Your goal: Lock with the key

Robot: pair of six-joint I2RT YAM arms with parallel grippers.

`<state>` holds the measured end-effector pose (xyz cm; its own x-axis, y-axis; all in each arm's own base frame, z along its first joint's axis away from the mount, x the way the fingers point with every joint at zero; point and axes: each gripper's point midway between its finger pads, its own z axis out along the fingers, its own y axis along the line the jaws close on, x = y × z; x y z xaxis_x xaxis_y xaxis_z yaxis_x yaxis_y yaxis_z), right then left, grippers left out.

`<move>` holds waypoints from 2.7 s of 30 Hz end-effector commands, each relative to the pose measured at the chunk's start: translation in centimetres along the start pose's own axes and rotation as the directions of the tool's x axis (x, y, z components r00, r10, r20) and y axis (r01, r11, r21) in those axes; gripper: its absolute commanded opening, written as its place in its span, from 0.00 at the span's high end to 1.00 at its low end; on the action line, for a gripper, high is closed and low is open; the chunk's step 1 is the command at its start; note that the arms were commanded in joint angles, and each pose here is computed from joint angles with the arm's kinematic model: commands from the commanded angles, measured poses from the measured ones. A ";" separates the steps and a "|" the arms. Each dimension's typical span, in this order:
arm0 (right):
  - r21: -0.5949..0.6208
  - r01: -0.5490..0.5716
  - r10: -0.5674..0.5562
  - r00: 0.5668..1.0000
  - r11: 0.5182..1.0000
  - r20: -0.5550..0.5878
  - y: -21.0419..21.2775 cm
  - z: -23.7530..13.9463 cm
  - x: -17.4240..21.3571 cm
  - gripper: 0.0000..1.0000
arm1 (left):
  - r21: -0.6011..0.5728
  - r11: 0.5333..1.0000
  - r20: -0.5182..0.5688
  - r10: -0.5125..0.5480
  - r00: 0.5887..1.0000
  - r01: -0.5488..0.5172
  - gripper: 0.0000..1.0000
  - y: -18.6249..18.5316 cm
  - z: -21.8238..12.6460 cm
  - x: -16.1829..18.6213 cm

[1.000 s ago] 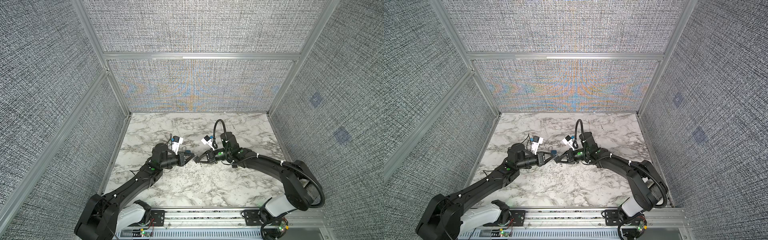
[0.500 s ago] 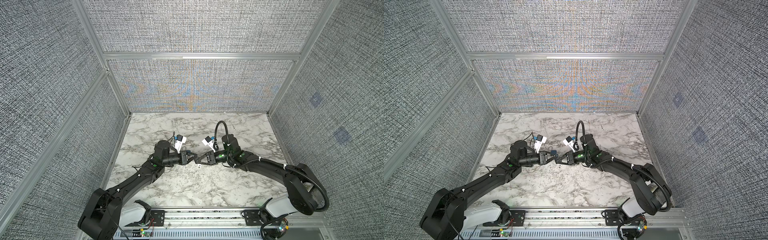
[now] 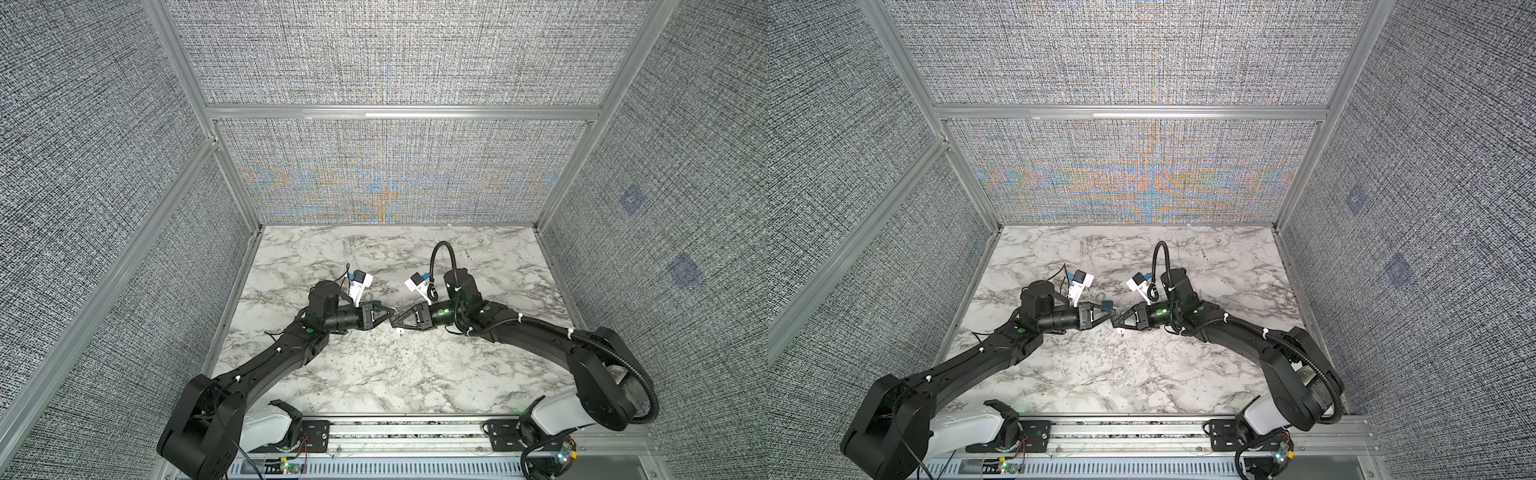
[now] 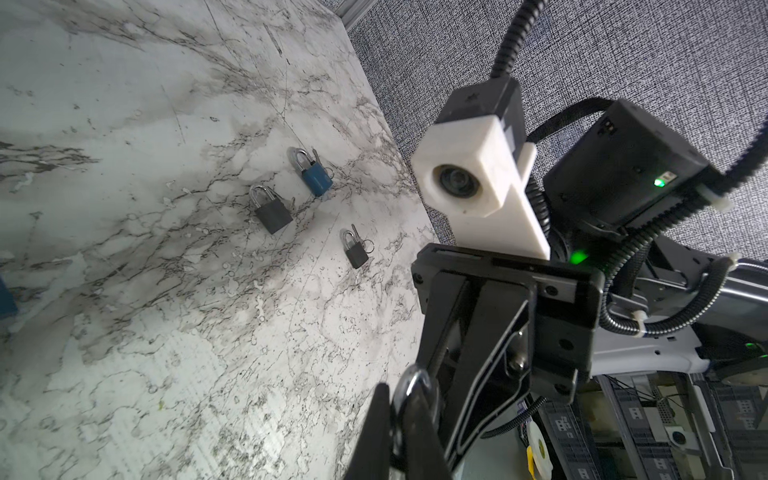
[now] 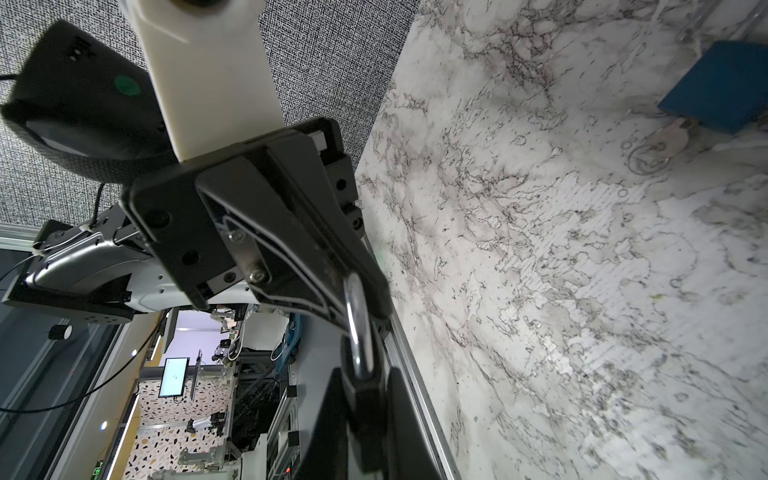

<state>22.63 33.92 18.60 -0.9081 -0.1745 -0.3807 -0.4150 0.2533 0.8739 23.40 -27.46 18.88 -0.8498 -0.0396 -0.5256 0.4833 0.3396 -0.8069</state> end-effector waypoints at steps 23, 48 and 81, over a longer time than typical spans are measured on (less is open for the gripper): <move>-0.082 0.022 -0.012 0.993 0.996 0.119 1.2 -1.7 -0.1 0.66 | -0.027 0.997 0.186 -0.060 0.981 0.066 1.00 -1.4 -1.8 -3.1; -0.078 0.030 -0.022 0.995 0.997 0.098 1.1 -0.6 -0.9 0.80 | 0.009 0.996 0.183 -0.086 0.979 0.085 1.00 -2.0 -1.7 -3.4; 0.151 -0.004 -0.024 0.983 0.989 0.183 -1.2 -5.0 0.2 1.00 | -0.081 0.992 0.166 -0.081 0.983 0.095 1.00 0.5 -2.0 -2.5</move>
<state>22.63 30.41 20.28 -0.8960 -0.0154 -0.4438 -0.4293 0.2851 0.8570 26.08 -24.78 21.05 -0.8231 -0.2803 -0.4939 0.3637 0.4077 -0.8375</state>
